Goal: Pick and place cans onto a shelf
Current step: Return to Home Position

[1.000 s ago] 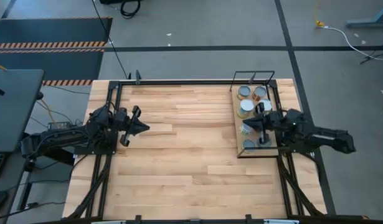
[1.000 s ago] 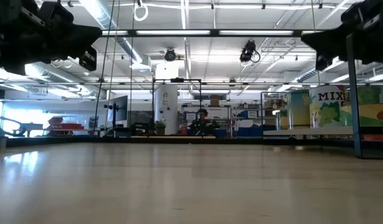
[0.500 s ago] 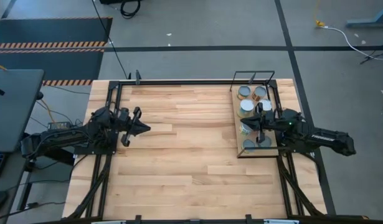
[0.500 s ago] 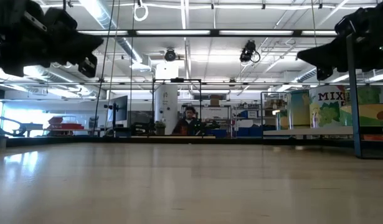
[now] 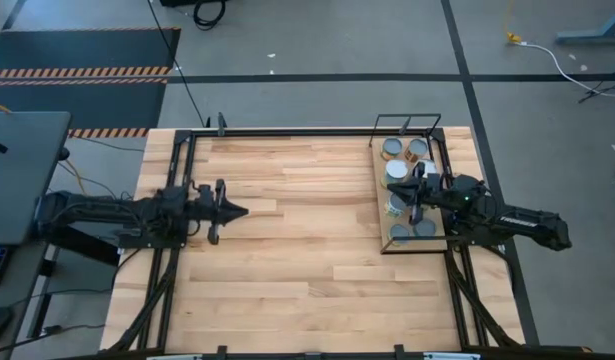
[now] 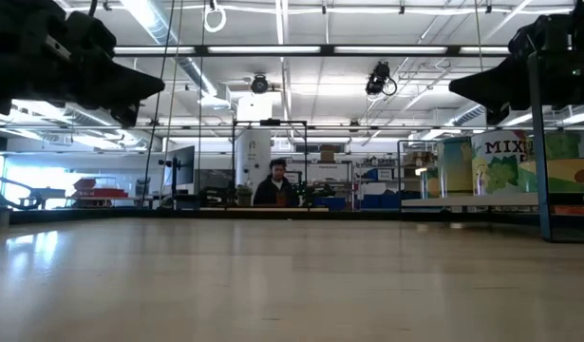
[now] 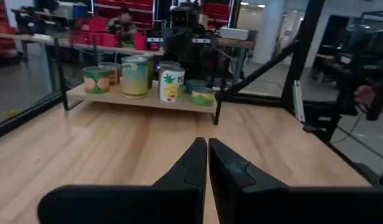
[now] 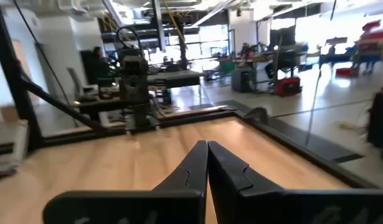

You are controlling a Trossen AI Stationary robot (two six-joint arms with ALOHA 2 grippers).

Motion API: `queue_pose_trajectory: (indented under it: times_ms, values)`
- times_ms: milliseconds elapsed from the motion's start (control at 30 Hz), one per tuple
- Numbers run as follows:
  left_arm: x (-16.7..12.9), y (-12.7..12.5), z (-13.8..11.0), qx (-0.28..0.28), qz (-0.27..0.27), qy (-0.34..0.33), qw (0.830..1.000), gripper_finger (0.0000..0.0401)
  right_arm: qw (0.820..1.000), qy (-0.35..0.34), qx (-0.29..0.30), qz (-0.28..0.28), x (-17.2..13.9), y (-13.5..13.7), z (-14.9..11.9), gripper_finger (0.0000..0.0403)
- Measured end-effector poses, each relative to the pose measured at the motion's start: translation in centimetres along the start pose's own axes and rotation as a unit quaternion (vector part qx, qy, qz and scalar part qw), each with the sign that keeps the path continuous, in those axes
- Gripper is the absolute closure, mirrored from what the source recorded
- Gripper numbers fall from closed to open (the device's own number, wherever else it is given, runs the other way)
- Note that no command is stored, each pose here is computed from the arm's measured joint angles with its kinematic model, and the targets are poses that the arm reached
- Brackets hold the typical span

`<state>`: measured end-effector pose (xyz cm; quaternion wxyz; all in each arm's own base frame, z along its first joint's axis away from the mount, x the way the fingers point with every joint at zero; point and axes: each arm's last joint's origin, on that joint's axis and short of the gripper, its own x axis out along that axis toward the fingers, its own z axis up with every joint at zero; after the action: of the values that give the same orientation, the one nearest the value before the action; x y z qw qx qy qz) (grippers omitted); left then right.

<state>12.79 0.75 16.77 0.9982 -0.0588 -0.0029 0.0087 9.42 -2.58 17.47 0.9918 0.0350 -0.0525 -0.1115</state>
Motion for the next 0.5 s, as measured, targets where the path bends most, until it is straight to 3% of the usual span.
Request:
queue_pose_trajectory:
  times_ms: [133,300,500]
  values:
    - [-0.14,-0.25,-0.03,-0.003,-0.024,0.004,1.000,0.0378,1.000,0.000,0.024,0.004,0.00,0.03,0.01,0.0385]
    - [-0.47,-0.21,0.35,0.005,-0.097,-0.005,0.995,0.0378,1.000,-0.002,0.024,0.005,0.00,0.03,0.04,0.0385]
    - [-0.51,-0.06,0.31,0.022,-0.096,-0.004,0.995,0.0378,1.000,-0.003,0.024,0.005,0.00,0.03,0.06,0.0385]
